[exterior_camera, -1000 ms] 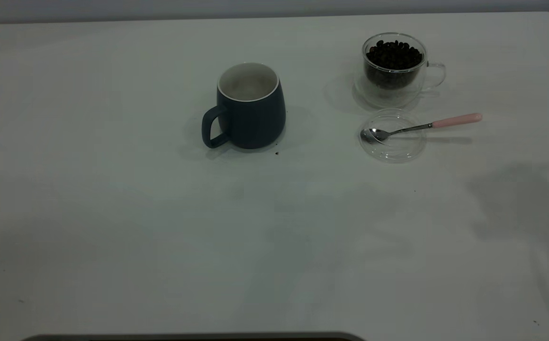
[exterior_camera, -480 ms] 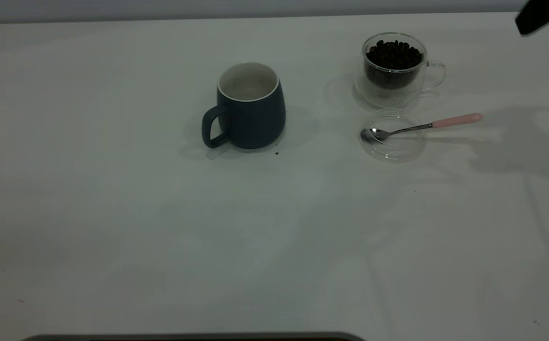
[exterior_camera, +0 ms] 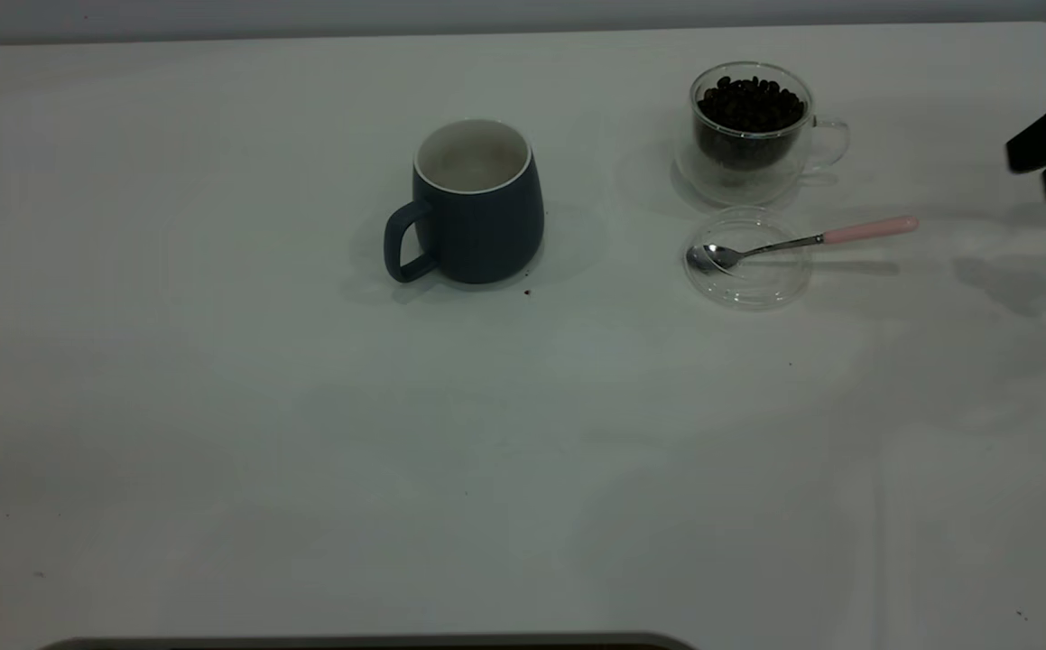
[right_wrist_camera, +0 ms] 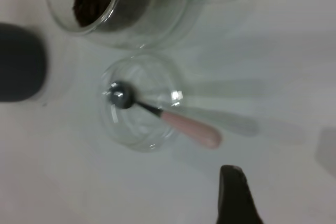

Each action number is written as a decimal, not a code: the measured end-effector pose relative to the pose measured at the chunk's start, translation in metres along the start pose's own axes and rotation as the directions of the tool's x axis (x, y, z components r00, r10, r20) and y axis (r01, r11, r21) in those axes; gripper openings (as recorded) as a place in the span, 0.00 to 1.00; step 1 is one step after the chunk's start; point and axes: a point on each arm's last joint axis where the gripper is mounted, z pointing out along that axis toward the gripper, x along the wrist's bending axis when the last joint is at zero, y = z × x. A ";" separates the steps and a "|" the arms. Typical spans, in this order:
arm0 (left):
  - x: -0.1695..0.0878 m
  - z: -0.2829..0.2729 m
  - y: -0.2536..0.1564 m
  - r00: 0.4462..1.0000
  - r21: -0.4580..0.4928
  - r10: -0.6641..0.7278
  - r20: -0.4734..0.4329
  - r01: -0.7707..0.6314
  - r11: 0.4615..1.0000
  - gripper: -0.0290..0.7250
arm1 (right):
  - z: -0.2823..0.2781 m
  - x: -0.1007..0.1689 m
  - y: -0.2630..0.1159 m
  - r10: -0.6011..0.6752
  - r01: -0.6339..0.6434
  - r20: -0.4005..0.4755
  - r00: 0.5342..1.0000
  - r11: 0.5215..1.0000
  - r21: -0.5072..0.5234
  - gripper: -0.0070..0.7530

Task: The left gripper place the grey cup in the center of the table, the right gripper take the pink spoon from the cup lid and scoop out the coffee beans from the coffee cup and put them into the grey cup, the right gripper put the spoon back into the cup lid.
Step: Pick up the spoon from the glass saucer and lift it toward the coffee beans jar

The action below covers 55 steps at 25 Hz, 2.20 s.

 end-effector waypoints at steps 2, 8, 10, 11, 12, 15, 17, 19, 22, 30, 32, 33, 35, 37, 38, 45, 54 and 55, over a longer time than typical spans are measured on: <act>0.000 0.000 0.000 1.000 0.000 0.000 0.000 0.000 1.000 0.79 | 0.012 -0.007 -0.002 0.001 0.001 -0.051 0.999 1.000 0.026 0.66; 0.000 0.000 0.000 1.000 0.000 0.000 0.000 0.000 1.000 0.79 | 0.034 -0.020 0.001 0.020 -0.011 -0.165 0.986 0.999 0.051 0.66; 0.000 0.000 0.000 1.000 0.000 0.000 0.000 0.000 1.000 0.79 | 0.037 -0.020 0.001 0.029 -0.018 -0.198 0.980 0.998 0.056 0.66; 0.000 0.000 0.000 1.000 0.000 0.000 0.000 0.000 1.000 0.79 | 0.038 -0.020 0.001 0.033 -0.022 -0.213 0.976 0.998 0.055 0.66; 0.000 0.000 0.000 1.000 0.000 0.000 0.000 0.000 1.000 0.79 | 0.039 -0.020 0.001 0.041 -0.030 -0.229 0.973 0.998 0.054 0.66; 0.000 0.000 0.000 1.000 0.000 0.000 0.000 0.000 1.000 0.79 | 0.046 -0.022 -0.002 0.074 -0.063 -0.258 0.963 0.997 0.051 0.66; 0.000 0.000 0.000 1.000 0.000 0.000 0.000 0.000 1.000 0.79 | 0.052 -0.022 -0.005 0.087 -0.077 -0.267 0.960 0.996 0.051 0.66; 0.000 0.000 0.000 1.000 0.000 0.000 0.000 0.000 1.000 0.79 | 0.057 -0.021 -0.006 0.077 -0.066 -0.275 0.958 0.996 0.052 0.66; 0.000 0.000 0.000 1.000 0.000 0.000 0.000 0.000 1.000 0.79 | 0.065 -0.020 -0.009 0.072 -0.060 -0.290 0.954 0.997 0.051 0.66; 0.000 0.000 0.000 1.000 0.001 -0.001 0.000 0.001 1.000 0.79 | 0.086 -0.017 -0.019 0.110 -0.089 -0.325 0.939 0.993 0.079 0.66; 0.000 0.000 0.000 1.000 0.001 -0.001 0.000 0.001 1.000 0.79 | 0.091 -0.013 -0.019 0.109 -0.086 -0.336 0.936 0.993 0.083 0.66; 0.000 0.000 0.000 1.000 0.001 -0.001 0.000 0.001 1.000 0.79 | 0.093 -0.012 -0.020 0.108 -0.084 -0.340 0.934 0.993 0.086 0.66; 0.000 0.000 0.000 1.000 0.001 -0.001 0.000 0.001 1.000 0.79 | 0.097 -0.009 -0.021 0.103 -0.076 -0.348 0.932 0.993 0.089 0.66; 0.000 0.000 0.000 1.000 0.001 -0.001 0.000 0.001 1.000 0.79 | 0.100 -0.005 -0.021 0.090 -0.061 -0.353 0.931 0.994 0.092 0.66; 0.000 0.000 0.000 1.000 0.001 -0.001 0.000 0.001 1.000 0.79 | 0.101 -0.003 -0.021 0.086 -0.056 -0.355 0.931 0.994 0.095 0.66; 0.000 0.000 0.000 1.000 0.001 -0.001 0.000 0.001 1.000 0.79 | 0.104 0.000 -0.021 0.079 -0.047 -0.352 0.933 0.994 0.100 0.48; 0.000 0.000 0.000 1.000 0.001 -0.001 0.000 0.001 1.000 0.79 | 0.102 -0.001 -0.021 0.082 -0.050 -0.362 0.929 0.994 0.097 0.14; 0.000 0.000 0.000 1.000 0.001 -0.001 0.000 0.001 1.000 0.79 | 0.101 -0.003 -0.021 0.084 -0.053 -0.364 0.927 0.994 0.095 0.14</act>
